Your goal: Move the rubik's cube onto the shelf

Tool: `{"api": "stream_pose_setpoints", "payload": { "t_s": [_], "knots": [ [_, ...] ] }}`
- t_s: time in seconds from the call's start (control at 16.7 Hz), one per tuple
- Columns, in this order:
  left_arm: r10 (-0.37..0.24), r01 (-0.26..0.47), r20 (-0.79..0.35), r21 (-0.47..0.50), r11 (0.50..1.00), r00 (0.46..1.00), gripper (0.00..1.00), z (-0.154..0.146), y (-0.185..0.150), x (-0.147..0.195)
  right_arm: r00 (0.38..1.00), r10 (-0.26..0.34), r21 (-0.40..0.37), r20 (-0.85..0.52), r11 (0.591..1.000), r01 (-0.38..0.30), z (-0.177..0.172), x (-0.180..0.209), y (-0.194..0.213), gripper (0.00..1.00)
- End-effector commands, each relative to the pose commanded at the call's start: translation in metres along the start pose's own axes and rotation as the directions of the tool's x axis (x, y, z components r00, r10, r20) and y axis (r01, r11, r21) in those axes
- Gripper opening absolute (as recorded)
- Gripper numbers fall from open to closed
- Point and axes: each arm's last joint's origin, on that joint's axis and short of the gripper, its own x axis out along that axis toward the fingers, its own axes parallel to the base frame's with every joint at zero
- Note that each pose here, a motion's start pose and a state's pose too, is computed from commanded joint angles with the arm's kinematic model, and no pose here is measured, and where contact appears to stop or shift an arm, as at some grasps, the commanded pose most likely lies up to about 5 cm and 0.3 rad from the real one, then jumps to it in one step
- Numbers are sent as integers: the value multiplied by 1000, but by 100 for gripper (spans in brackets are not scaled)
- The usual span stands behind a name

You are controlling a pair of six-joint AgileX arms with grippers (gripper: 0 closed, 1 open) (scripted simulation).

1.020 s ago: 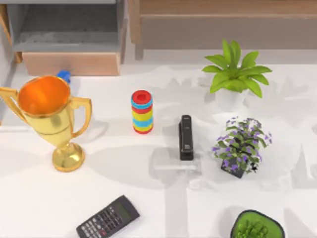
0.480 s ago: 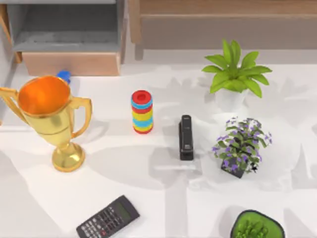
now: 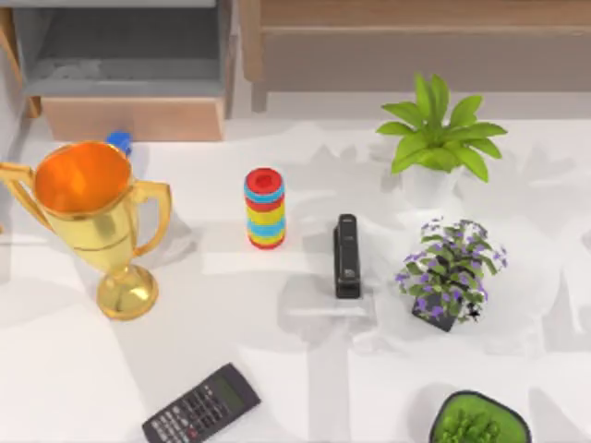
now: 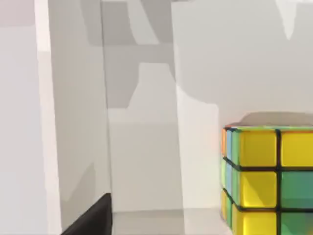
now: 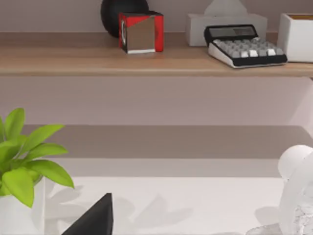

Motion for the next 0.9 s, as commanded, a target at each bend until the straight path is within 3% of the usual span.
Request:
{"api": "stream_pose_setpoints", "payload": {
  "t_s": [0.3, 0.72, 0.9],
  "knots": [
    [-42, 39, -182, -19, 999, 982, 100, 0, -24, 17, 1000, 0, 0, 0, 1000, 0, 0, 0, 0, 100],
    [-43, 39, -186, -23, 999, 982, 100, -1, -23, 17, 1000, 0, 0, 0, 1000, 0, 0, 0, 0, 100],
    [-45, 42, -192, -22, 999, 980, 100, -1, -25, 0, 1000, 0, 0, 0, 1000, 0, 0, 0, 0, 100]
  ]
}}
